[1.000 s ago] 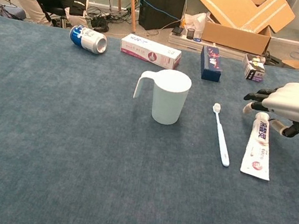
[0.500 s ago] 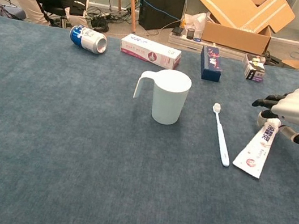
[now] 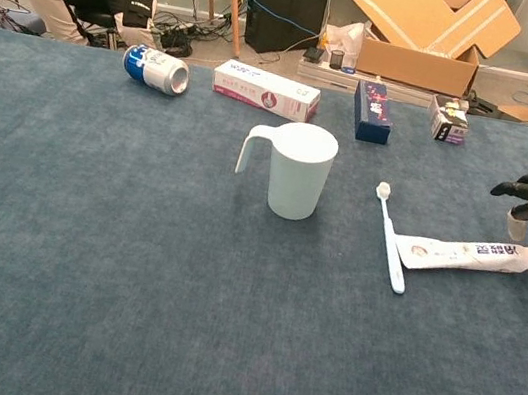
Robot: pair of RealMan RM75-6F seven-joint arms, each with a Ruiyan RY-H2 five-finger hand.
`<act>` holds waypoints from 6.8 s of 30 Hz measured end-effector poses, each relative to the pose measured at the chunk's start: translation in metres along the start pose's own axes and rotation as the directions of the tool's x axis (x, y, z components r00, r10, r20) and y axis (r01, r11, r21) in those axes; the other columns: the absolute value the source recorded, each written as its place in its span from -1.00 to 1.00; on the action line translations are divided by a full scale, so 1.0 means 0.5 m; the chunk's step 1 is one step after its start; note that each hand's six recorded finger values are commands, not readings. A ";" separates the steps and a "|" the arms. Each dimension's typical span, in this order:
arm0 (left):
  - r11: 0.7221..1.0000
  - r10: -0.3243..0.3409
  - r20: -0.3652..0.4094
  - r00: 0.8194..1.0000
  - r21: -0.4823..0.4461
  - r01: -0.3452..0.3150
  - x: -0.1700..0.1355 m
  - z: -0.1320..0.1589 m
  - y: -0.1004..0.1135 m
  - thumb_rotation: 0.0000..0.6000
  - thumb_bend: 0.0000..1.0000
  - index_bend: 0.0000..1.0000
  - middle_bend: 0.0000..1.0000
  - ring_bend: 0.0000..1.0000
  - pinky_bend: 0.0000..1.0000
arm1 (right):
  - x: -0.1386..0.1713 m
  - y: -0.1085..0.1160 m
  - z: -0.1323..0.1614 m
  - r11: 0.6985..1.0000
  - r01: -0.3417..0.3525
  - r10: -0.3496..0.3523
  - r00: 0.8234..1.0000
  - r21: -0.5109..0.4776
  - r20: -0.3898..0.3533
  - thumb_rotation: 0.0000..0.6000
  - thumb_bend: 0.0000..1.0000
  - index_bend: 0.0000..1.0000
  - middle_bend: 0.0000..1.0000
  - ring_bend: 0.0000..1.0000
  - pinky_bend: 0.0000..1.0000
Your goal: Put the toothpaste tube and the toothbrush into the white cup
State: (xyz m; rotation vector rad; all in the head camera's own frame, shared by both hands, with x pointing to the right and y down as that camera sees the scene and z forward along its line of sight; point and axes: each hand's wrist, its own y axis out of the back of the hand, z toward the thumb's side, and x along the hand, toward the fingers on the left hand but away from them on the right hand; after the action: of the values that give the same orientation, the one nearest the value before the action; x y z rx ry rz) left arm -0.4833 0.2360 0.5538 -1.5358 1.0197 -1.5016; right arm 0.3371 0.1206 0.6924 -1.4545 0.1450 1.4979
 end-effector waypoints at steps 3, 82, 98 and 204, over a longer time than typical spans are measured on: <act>1.000 0.001 0.001 1.000 -0.006 -0.001 0.000 0.001 0.001 1.00 -0.36 0.20 -0.22 -0.27 -0.12 | 0.000 0.009 0.002 0.999 0.021 -0.020 1.000 -0.045 0.007 1.00 -0.10 -0.34 -1.00 -1.00 -0.62; 0.997 0.033 0.001 0.999 -0.073 -0.033 -0.002 -0.004 0.041 1.00 -0.36 0.20 -0.22 -0.27 -0.12 | -0.107 0.087 0.173 0.928 0.045 -0.011 0.996 -0.370 0.093 1.00 -0.27 0.24 1.00 1.00 1.00; 0.998 0.023 0.001 1.000 -0.060 -0.023 0.000 -0.003 0.034 1.00 -0.36 0.20 -0.22 -0.27 -0.12 | -0.028 0.128 0.126 0.858 0.134 -0.083 0.989 -0.496 0.124 1.00 -0.21 0.28 1.00 1.00 1.00; 0.993 0.068 -0.045 0.997 -0.098 -0.072 -0.001 -0.032 0.077 1.00 -0.36 0.20 -0.22 -0.27 -0.12 | -0.031 0.474 0.166 0.650 0.447 -0.468 0.872 -0.614 0.140 1.00 -0.10 0.37 1.00 1.00 1.00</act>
State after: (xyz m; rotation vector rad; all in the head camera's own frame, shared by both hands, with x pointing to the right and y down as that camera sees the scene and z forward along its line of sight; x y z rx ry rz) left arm -0.5006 0.2215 0.5191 -1.5265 1.1765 -1.4585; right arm 0.1127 0.0521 0.6022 -1.8602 -0.7463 1.1260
